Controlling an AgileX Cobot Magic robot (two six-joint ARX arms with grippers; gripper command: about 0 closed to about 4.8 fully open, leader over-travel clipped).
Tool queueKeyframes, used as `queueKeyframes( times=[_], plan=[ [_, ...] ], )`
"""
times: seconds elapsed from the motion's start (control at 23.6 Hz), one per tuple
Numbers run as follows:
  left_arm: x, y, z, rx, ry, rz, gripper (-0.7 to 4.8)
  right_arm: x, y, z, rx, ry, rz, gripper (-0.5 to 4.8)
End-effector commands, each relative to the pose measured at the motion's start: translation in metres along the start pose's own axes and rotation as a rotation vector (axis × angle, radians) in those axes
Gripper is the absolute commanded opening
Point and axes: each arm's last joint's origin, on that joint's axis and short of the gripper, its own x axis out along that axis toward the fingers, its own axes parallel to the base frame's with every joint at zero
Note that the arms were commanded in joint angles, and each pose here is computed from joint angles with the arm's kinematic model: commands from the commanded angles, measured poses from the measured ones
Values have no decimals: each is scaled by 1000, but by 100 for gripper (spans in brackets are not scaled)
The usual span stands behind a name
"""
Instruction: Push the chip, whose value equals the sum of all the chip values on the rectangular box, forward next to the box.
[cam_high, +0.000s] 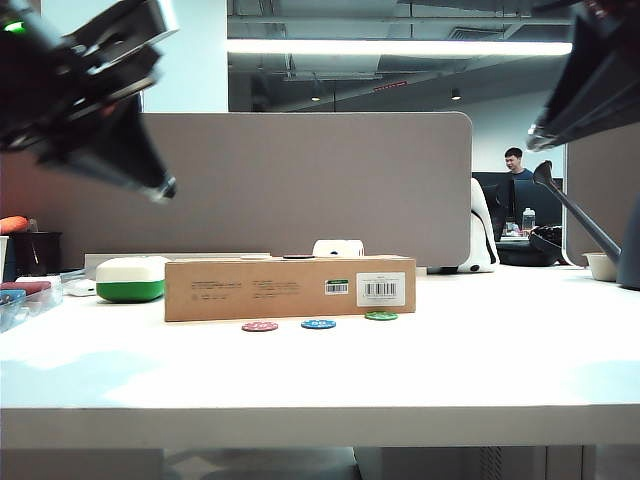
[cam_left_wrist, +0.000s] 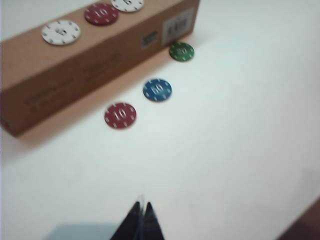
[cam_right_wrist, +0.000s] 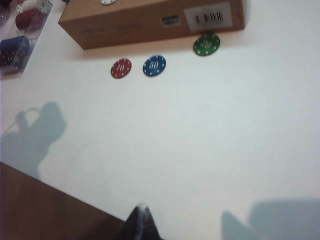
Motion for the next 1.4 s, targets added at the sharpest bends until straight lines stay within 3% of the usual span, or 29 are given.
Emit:
queueKeyframes(
  times=[0.04, 0.3, 0.59, 0.72, 0.8, 0.97, 1.19, 1.4],
  plan=[
    [-9, -3, -24, 4, 3, -13, -5, -9, -2, -9, 15, -27, 4, -8],
    [-32, -4, -70, 0, -16, 58, -5, -34, -1, -23, -59, -50, 14, -8],
    [-64, -8, -78, 10, -103, 90, -5, -78, 1, -45, -15, -120, 32, -8],
    [-73, -9, -76, 15, -168, 107, -5, -93, -1, -57, -21, -173, 17, -8],
    [-86, -11, -76, 25, -271, 116, -5, -109, -3, -72, -43, -294, 47, -8],
    [-104, -13, -75, 38, -404, 122, -5, -115, -5, -83, -64, -402, 86, -8],
    [-126, -17, -76, 55, -573, 127, -5, -112, -5, -81, -64, -397, 91, -6],
    [-127, -16, -73, 53, -599, 143, -5, -114, -5, -81, -69, -415, 97, -6]
  ],
)
